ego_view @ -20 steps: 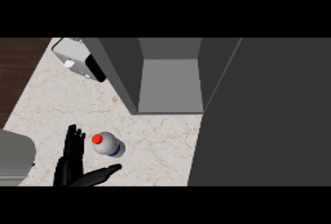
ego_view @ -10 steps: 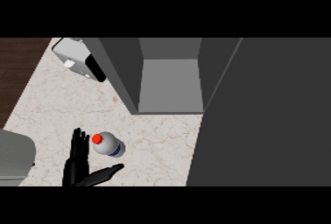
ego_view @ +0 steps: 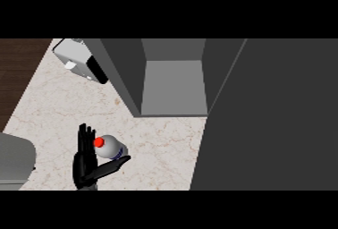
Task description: Pick up the bottled water, place it into the cabinet and close the cabinet
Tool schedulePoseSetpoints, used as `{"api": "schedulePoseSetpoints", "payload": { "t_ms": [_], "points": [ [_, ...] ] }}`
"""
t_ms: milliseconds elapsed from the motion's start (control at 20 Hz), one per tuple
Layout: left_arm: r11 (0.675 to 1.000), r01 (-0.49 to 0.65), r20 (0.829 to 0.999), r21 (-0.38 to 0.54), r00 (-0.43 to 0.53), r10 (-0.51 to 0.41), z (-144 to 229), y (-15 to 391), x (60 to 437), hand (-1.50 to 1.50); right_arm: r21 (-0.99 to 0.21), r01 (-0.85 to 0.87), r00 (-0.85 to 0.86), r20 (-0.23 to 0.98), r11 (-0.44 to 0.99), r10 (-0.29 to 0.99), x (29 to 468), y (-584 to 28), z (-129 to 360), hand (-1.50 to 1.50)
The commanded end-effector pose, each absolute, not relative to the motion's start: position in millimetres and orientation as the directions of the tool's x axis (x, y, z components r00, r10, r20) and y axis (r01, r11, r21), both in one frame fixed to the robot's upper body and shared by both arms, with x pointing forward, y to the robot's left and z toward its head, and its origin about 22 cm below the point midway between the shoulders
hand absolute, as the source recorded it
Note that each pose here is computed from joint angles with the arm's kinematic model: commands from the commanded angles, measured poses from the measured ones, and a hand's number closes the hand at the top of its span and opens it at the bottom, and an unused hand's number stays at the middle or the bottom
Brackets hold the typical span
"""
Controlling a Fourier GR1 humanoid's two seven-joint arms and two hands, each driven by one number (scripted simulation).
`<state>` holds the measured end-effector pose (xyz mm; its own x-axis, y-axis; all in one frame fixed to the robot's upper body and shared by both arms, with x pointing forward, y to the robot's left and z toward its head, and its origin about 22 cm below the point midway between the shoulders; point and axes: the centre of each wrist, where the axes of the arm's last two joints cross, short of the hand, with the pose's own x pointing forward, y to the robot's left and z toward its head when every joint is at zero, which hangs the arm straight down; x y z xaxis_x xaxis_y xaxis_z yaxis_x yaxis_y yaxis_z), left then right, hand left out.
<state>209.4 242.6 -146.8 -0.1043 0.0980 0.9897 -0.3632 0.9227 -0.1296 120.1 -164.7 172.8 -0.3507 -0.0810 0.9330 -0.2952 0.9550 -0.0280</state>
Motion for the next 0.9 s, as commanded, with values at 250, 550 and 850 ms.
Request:
{"api": "schedulePoseSetpoints", "payload": {
  "t_ms": [250, 550, 850],
  "points": [
    [0.946, -0.246, 0.972, -0.212, -0.149, 0.179, -147, 224, 232, 1.5, -0.076, -0.25, -0.408, 0.912, 0.965, -0.034, 117, -167, 187, -1.5],
    [0.974, -0.213, 0.96, 0.072, -0.25, -0.125, -142, 203, 235, 1.5, -0.082, -0.26, -0.412, 0.911, 0.962, -0.034, 113, -169, 177, -1.5],
    [0.99, -0.088, 0.945, 0.107, -0.301, -0.129, -129, 210, 260, 1.5, -0.058, -0.259, -0.412, 0.909, 0.964, -0.056, 107, -160, 185, -1.5]
  ]
}}
